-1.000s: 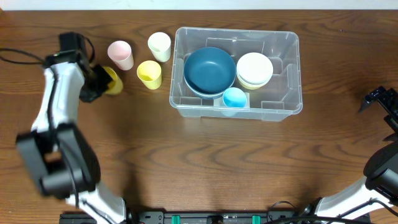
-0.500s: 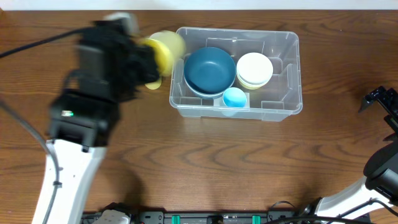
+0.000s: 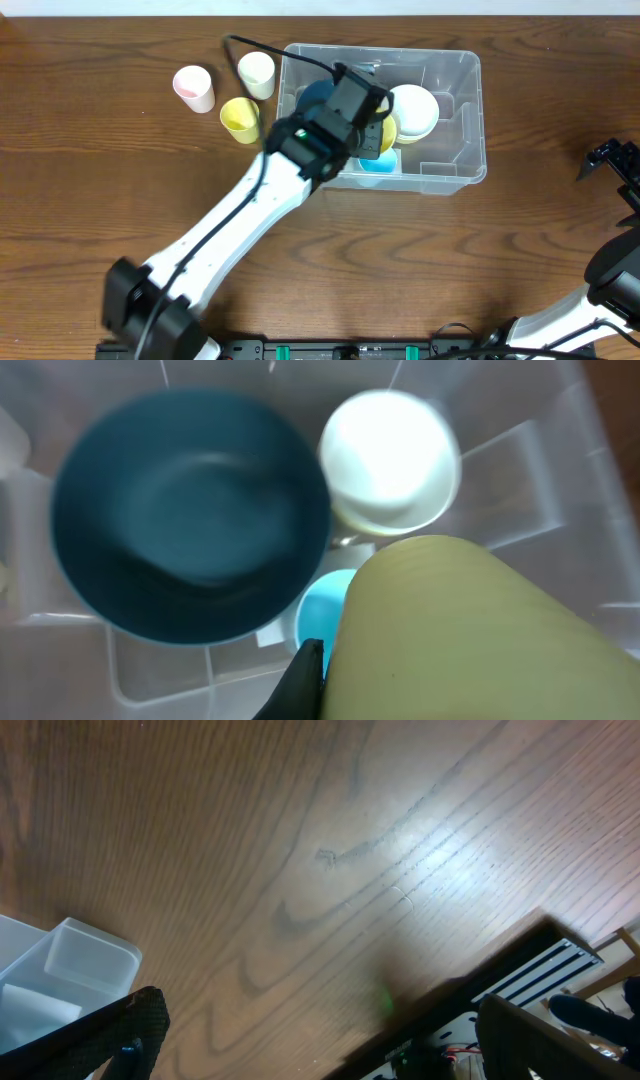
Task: Pack container
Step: 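Carry the yellow cup into the bin and release it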
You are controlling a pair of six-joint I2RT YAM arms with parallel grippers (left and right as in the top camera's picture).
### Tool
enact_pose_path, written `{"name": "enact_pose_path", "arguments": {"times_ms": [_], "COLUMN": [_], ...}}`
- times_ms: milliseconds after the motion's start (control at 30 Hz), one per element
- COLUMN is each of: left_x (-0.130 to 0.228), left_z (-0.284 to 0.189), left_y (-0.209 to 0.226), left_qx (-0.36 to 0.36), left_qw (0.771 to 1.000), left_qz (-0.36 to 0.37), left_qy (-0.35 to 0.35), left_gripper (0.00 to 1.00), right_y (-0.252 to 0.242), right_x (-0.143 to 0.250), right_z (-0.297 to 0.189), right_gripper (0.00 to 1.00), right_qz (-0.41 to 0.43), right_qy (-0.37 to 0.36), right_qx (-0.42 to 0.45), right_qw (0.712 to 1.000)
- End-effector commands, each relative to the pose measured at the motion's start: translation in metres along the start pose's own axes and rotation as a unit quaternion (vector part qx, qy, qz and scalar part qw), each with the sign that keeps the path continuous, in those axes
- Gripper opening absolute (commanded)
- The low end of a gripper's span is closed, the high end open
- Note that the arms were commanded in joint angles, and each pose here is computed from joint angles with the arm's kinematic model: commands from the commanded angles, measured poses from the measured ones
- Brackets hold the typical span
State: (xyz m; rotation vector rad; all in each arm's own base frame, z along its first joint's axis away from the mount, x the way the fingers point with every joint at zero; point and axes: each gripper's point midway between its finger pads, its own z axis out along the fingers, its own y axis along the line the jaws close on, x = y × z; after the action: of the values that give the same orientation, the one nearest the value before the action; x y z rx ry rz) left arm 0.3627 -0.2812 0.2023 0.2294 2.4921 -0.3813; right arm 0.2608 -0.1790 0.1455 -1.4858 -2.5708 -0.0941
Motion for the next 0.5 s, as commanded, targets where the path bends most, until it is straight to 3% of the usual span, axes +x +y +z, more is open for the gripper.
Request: {"name": "enact_pose_path", "arguments": {"times_ms": [0, 467], "left_x": [0.005, 0.037], "left_z": [0.014, 0.053], "left_y": [0.008, 0.020], "left_qx": [-0.024, -0.056], "left_qw": [1.000, 0.996], "left_qz": [0.006, 0.019], "left_qy": [0.009, 0.071], "left_gripper": [0.06, 0.07], "right_y": [-0.004, -0.004], "right_x": [0.001, 0.001], "right_z": [-0.007, -0.007], "right_gripper": [0.99, 0.99], "right_qz": [0.012, 0.012], "right_qy": [-0.011, -0.011], "right_qx": [-0.005, -0.005], "right_qw": [1.000, 1.000]}}
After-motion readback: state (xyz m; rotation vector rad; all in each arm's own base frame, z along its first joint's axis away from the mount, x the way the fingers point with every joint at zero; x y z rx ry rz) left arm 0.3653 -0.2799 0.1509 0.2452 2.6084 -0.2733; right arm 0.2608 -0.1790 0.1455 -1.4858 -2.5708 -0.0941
